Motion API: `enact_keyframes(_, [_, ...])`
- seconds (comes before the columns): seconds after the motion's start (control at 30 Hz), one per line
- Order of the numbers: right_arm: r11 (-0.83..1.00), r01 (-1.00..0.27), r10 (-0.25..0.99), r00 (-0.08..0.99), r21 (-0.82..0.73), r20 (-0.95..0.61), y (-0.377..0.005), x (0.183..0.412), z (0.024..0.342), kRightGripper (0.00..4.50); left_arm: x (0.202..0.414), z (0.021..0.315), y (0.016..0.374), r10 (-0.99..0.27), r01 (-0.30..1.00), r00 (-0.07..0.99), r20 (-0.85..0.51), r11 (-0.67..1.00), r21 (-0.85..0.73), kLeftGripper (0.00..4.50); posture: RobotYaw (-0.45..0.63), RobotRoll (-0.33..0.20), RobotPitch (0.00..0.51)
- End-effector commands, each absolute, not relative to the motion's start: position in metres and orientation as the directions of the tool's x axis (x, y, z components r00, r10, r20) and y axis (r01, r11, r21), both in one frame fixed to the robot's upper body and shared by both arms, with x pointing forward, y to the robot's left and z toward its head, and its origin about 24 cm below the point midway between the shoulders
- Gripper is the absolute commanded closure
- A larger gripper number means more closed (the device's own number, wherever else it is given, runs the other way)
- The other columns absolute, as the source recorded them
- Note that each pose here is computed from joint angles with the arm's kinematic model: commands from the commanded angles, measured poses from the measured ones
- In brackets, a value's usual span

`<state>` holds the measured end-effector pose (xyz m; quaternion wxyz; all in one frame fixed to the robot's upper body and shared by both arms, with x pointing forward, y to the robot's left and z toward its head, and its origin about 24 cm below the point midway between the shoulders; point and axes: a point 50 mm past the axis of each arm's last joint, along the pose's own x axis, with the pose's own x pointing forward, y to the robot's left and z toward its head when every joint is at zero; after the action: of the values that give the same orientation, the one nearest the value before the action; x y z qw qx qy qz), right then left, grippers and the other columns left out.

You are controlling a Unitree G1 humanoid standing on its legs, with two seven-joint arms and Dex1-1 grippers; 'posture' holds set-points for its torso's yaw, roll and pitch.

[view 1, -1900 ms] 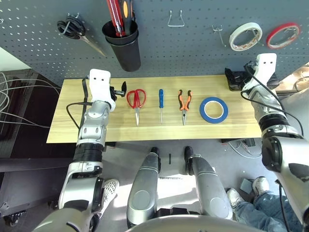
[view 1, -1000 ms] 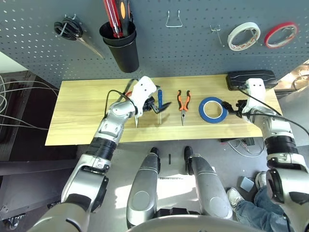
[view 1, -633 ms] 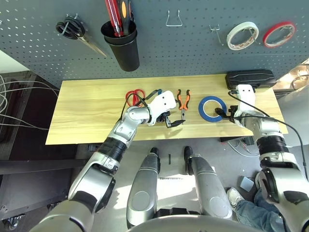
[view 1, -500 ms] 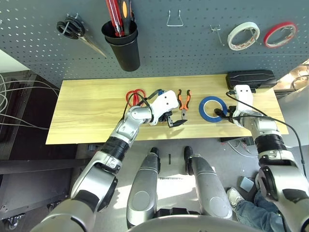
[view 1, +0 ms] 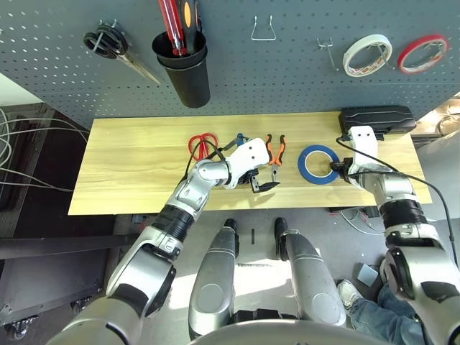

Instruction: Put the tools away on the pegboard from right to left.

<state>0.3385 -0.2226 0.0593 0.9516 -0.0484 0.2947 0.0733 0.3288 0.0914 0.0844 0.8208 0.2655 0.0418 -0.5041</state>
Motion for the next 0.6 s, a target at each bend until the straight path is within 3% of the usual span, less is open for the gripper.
enact_keyframes(0.03, [0.978,-0.2,0.15,0.864,-0.054,-0.48,-0.222,0.334,0.073,3.79,0.327,0.091,0.089,-0.819,0.821,0.522,-0.238,0.408,0.399,0.0,0.07,0.0,0.376])
enact_keyframes(0.17, [0.962,-0.258,0.208,0.908,-0.093,-0.364,-0.218,0.328,0.088,3.79,0.33,0.106,0.091,-0.813,0.772,0.572,-0.109,0.489,0.405,0.0,0.06,0.0,0.374])
enact_keyframes(0.33, [0.843,-0.381,0.366,0.923,-0.378,-0.115,-0.21,0.319,0.124,3.79,0.33,0.125,0.103,-0.771,0.692,0.634,0.055,0.598,0.406,0.0,0.06,0.0,0.373])
enact_keyframes(0.6, [0.713,-0.323,0.507,0.851,-0.623,0.139,-0.204,0.315,0.158,3.79,0.329,0.142,0.111,-0.724,0.607,0.664,0.187,0.668,0.431,0.0,0.07,0.0,0.37])
